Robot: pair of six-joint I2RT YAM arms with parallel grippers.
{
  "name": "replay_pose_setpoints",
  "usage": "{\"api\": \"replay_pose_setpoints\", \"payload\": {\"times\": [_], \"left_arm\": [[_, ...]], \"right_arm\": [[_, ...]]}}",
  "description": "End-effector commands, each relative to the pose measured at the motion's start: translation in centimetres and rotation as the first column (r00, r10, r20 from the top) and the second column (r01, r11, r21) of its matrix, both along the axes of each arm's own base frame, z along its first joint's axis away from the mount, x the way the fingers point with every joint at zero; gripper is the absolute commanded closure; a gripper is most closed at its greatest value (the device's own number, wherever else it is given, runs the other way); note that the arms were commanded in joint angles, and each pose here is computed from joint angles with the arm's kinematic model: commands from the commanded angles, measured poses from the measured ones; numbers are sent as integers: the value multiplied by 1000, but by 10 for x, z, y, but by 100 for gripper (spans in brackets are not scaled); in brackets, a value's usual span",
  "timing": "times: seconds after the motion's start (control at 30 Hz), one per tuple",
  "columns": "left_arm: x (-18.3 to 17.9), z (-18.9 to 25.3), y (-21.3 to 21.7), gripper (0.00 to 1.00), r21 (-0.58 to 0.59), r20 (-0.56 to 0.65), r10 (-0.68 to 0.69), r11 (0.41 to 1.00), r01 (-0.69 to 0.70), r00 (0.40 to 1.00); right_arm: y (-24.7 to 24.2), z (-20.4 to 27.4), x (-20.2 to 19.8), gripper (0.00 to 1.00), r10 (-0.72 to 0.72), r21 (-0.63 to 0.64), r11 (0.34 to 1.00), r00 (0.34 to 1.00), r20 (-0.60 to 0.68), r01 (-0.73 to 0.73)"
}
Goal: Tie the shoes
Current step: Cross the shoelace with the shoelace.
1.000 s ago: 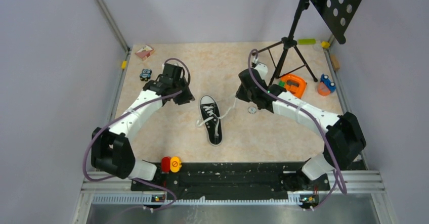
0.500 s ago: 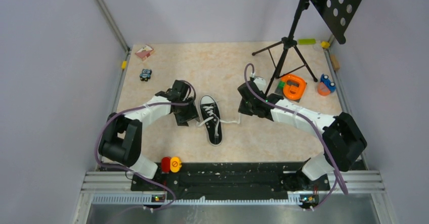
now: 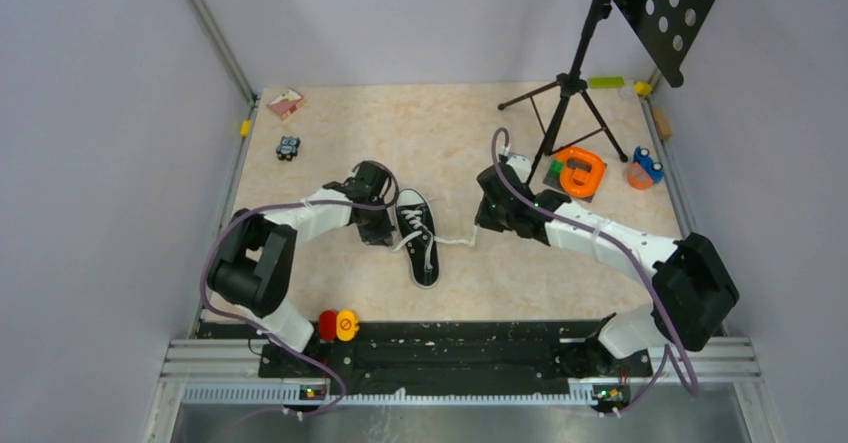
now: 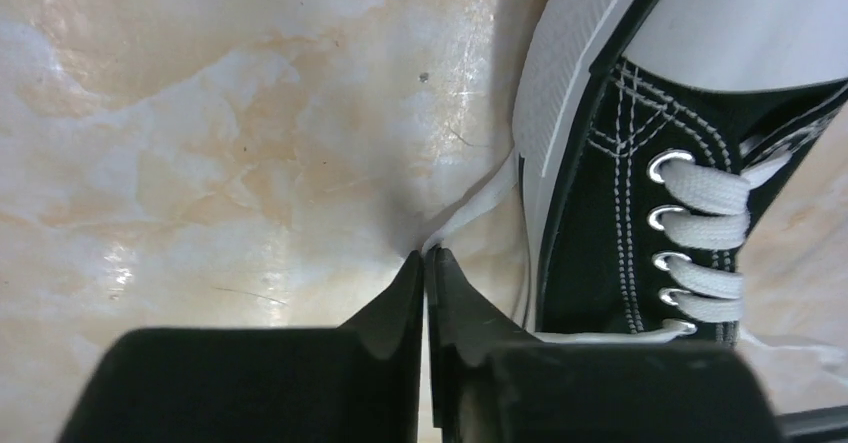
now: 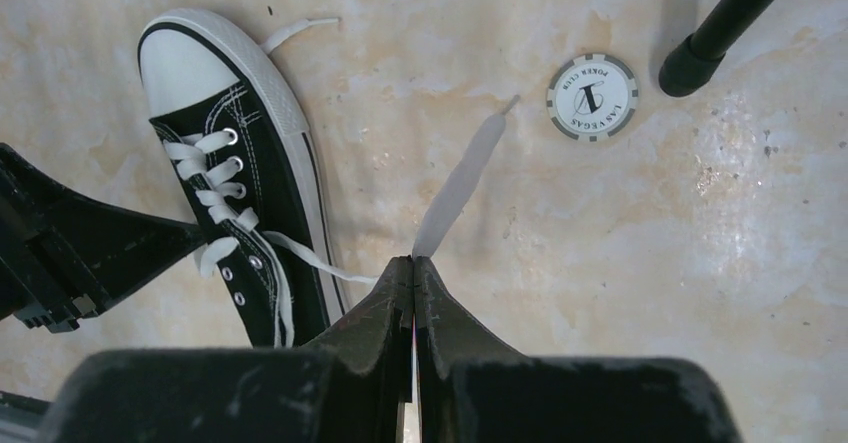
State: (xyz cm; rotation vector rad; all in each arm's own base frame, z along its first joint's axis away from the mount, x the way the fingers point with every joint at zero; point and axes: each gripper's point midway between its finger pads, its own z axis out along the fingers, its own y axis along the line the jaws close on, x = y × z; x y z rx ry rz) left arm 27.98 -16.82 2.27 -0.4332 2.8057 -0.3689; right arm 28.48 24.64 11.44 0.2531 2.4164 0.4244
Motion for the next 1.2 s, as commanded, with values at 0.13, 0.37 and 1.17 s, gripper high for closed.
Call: {"api": "replay_pose_setpoints", "payload": {"times": [0.13,0.37,1.17], "left_arm": [[32,67,6,100,16,228,66,997,-72,971],[25,125,-29,100,-167,392,-65,976,141,918],[-12,29,15,39,107,72,25,994,-33,997]], "right_arm": [[1,24,-9,100,16,69,997,999,44,-19],[-5,43,-9,100,-3,93,996,996,94,-6],[-9,15,-24,100,13,91,996,999,33,-16]]}}
